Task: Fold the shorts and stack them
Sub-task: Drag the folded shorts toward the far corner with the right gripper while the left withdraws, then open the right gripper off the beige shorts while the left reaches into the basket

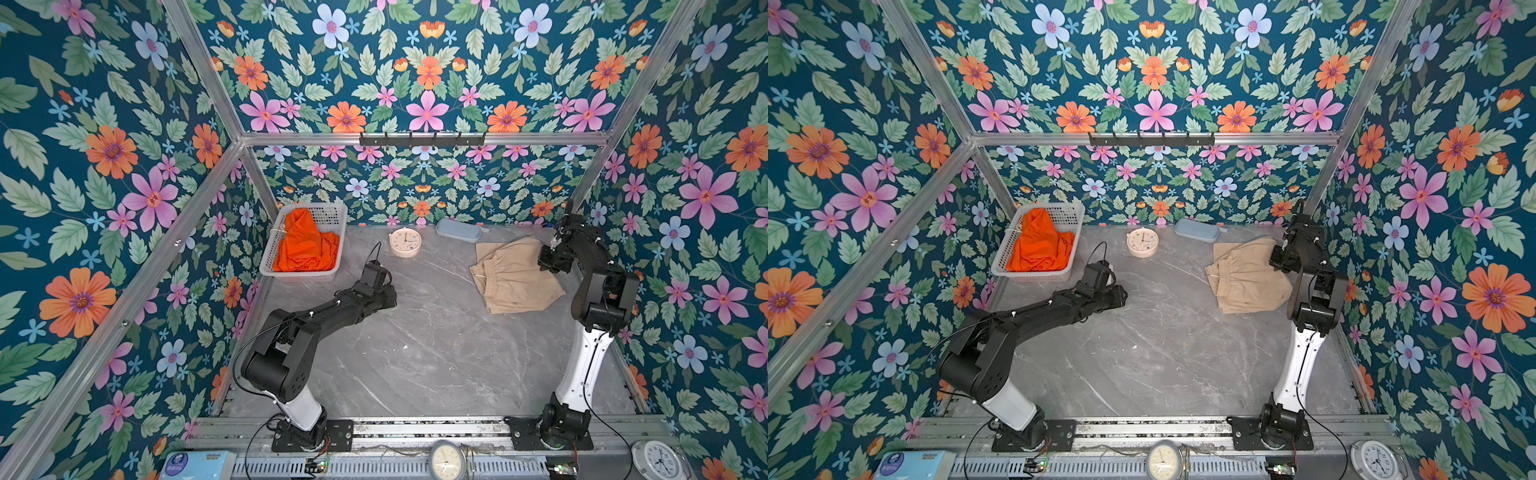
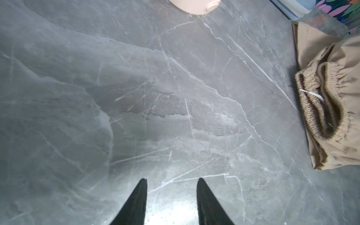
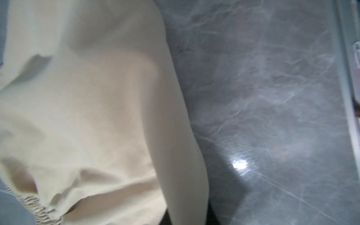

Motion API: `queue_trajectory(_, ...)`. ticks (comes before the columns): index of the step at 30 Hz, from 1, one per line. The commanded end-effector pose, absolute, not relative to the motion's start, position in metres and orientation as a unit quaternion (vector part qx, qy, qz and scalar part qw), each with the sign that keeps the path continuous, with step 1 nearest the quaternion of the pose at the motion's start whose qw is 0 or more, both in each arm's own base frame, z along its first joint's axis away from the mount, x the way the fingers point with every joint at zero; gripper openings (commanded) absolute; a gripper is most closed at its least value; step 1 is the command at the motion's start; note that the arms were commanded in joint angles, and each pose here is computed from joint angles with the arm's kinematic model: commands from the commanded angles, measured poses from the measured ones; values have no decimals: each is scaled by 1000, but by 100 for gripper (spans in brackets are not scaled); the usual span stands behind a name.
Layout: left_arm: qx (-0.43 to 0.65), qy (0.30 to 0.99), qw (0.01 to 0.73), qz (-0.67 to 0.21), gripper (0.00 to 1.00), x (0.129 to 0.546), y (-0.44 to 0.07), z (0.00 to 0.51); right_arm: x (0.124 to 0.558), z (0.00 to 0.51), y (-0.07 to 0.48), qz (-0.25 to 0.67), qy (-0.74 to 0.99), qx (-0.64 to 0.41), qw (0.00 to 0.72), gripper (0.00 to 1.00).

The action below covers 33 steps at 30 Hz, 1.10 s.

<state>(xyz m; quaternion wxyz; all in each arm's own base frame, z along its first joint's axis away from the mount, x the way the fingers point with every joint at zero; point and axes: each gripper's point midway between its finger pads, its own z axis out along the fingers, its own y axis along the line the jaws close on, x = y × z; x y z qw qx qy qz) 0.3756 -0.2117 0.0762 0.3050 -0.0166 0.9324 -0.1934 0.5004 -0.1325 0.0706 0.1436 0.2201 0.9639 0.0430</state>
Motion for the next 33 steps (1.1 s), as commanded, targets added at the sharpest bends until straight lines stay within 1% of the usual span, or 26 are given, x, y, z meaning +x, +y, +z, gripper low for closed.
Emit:
queue_trajectory(1, -10, 933, 307, -186, 44, 380, -211, 77, 498, 69, -151, 14, 967, 217, 130, 12)
queue_trajectory(4, -8, 935, 303, -186, 44, 383, -213, 76, 510, 71, -172, -16, 964, 224, 141, 13)
queue_trajectory(7, -7, 935, 303, -185, 44, 386, -214, 78, 519, 80, -190, -40, 960, 232, 153, 18)
queue_trajectory(8, -7, 934, 306, -184, 44, 387, -214, 80, 522, 85, -193, -46, 959, 230, 161, 23)
queue_trajectory(9, -8, 934, 307, -184, 44, 388, -214, 81, 526, 90, -195, -48, 958, 227, 169, 31)
queue_trajectory(10, -8, 933, 309, -184, 44, 389, -214, 83, 530, 96, -198, -54, 956, 225, 178, 41)
queue_trajectory(11, -9, 933, 310, -184, 44, 391, -214, 84, 533, 103, -201, -59, 954, 224, 188, 47)
queue_trajectory(15, -9, 930, 317, -184, 45, 395, -215, 95, 533, 136, -208, -81, 942, 240, 222, 57)
queue_trajectory(18, -16, 924, 332, -187, 47, 402, -210, 110, 529, 161, -199, -76, 937, 242, 242, 59)
queue_trajectory(21, -26, 918, 355, -176, 51, 417, -193, 131, 525, 178, -171, -63, 937, 222, 263, 59)
queue_trajectory(24, -36, 915, 380, -131, 55, 436, -161, 152, 521, 186, -127, -46, 939, 187, 286, 59)
queue_trajectory(27, -63, 911, 398, -90, 61, 459, -117, 171, 514, 187, -77, -35, 943, 147, 297, 59)
queue_trajectory(30, -93, 908, 405, -45, 64, 477, -66, 181, 506, 183, -26, 2, 946, 120, 302, 59)
queue_trajectory(33, -136, 909, 394, -12, 69, 492, -14, 181, 494, 174, 24, 21, 952, 78, 296, 59)
